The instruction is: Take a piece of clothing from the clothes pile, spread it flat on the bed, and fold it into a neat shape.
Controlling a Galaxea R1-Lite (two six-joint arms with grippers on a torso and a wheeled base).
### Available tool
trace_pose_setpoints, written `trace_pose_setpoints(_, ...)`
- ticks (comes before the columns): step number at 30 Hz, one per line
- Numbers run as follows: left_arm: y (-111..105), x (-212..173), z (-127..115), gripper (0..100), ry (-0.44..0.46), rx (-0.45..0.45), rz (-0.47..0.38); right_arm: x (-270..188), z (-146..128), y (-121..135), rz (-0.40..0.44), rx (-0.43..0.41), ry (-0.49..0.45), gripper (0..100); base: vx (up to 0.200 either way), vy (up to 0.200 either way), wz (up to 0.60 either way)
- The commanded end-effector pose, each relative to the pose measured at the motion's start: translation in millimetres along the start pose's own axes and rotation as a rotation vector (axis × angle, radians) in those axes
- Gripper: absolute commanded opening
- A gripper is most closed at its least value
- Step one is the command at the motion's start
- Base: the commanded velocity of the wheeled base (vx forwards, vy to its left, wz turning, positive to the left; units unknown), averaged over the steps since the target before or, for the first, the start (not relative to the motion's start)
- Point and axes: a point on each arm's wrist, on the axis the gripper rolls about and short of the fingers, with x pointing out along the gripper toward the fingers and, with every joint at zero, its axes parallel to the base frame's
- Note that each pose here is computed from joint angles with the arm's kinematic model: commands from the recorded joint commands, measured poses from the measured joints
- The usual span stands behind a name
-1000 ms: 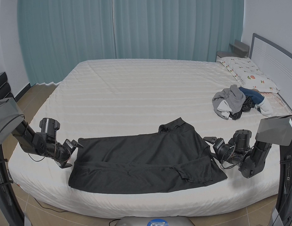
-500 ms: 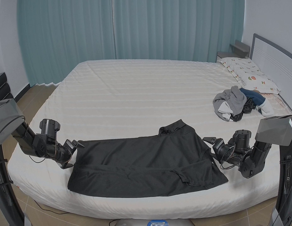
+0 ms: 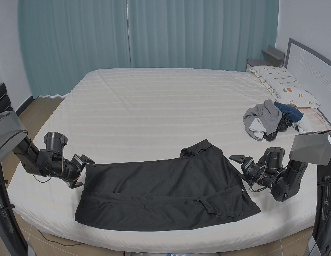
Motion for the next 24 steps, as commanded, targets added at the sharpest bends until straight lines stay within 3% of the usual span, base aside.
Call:
trace_pose_setpoints(1,0.0,-0.6,1.1,100,0.005,-0.024,-0.01,0.3,-0.3,-0.3,0.0,0.0,0.001,100,0.0,0.0,0.0)
trace_pose_setpoints(3,0.8,-1.1,3.0,100,0.002,-0.031,-0.011,0.3,-0.3,-0.3,0.0,0.0,0.001,100,0.0,0.0,0.0)
trace_pose_setpoints(9,1.3,-0.8,3.5,100,0.001,-0.026,-0.011,0.1,0.0,0.1,0.001,0.0,0.0,100,0.0,0.2,0.0)
trace_pose_setpoints(24,-16.2,-1.1,8.8,100,-0.071,0.022,-0.118,1.5,-3.4,-0.5,-0.002,-0.002,0.01,100,0.0,0.0,0.0)
